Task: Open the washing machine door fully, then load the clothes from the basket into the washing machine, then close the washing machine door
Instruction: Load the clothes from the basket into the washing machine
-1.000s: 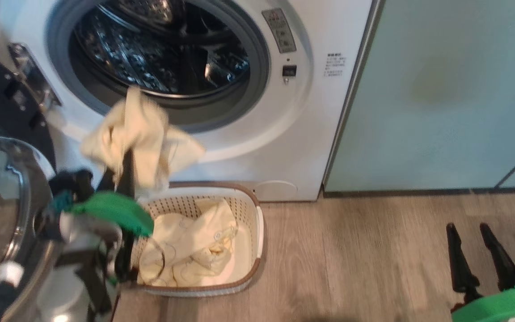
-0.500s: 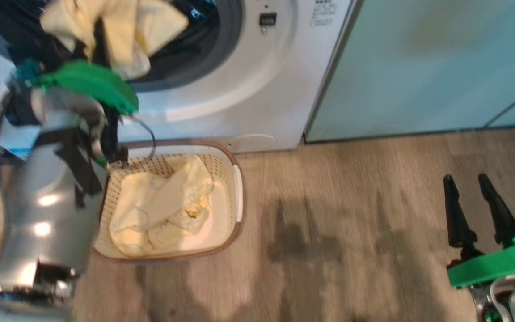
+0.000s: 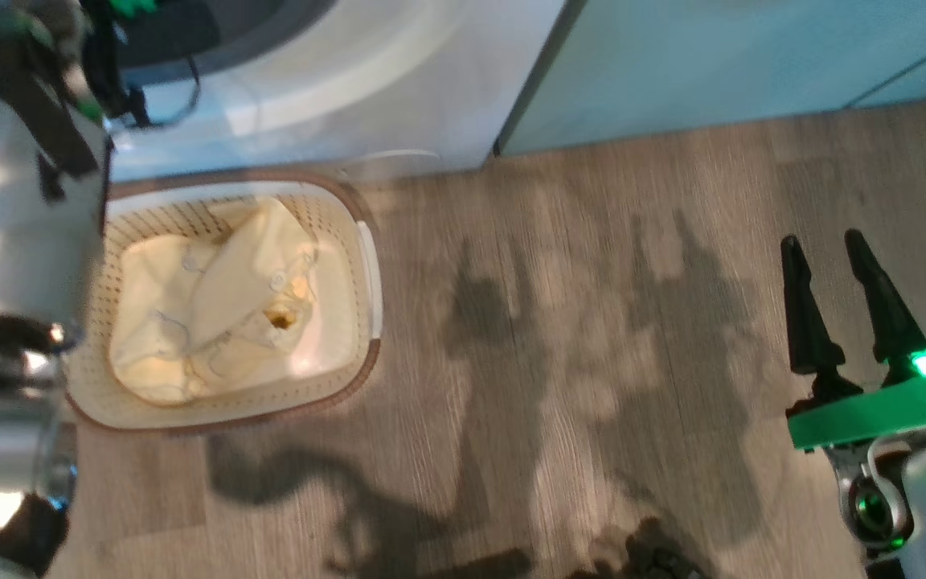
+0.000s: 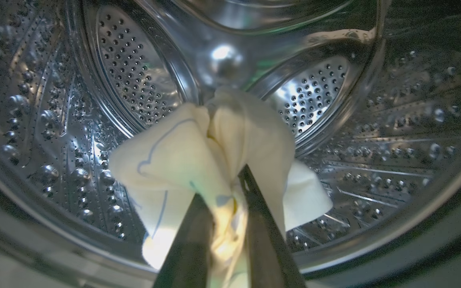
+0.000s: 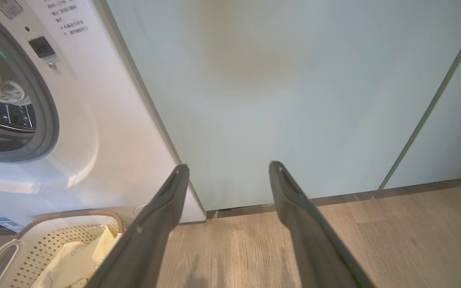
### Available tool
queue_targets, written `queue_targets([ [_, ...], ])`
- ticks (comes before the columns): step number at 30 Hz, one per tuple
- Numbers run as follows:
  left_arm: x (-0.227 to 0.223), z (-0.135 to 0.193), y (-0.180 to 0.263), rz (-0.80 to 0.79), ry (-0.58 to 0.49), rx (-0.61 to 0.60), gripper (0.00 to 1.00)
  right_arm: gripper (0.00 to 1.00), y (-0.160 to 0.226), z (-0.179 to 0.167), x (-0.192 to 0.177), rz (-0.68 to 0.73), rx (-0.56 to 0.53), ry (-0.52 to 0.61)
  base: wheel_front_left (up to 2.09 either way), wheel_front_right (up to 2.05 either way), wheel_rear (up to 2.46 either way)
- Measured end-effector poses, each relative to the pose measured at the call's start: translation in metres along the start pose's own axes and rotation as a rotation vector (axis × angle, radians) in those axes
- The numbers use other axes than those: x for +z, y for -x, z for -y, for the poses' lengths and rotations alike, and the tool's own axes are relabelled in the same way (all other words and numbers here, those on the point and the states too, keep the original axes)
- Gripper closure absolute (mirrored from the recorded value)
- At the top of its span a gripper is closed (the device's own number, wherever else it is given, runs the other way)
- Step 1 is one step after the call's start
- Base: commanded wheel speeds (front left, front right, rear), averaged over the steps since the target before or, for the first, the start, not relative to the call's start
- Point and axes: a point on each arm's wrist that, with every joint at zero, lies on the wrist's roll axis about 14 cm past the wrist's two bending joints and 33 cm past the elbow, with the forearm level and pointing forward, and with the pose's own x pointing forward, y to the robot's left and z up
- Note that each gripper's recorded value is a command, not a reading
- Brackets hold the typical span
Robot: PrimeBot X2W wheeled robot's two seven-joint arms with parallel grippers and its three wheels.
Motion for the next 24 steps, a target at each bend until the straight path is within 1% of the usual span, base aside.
queue_targets([
  [9,-0.022,-0.007,-0.048,0.002,-0.017,0.004,1.0,0.0,-0.025,0.008,-0.013,-0.033,-0.012,0.033,0.0,0.0,0.0],
  [14,-0.023,-0.007,-0.063,0.032,-0.015,0.006,1.0,0.0,-0.029,0.012,-0.021,-0.054,-0.019,0.045,0.0,0.0,0.0],
  [19,-0.024,-0.013,-0.076,0.066,-0.05,0.014,1.0,0.0,-0.036,0.01,-0.029,-0.073,-0.011,0.055,0.0,0.0,0.0],
  [24,-0.057,-0.017,-0.081,-0.019,-0.068,0.031,1.0,0.0,-0.039,0.012,-0.034,-0.088,-0.01,0.066,0.0,0.0,0.0],
])
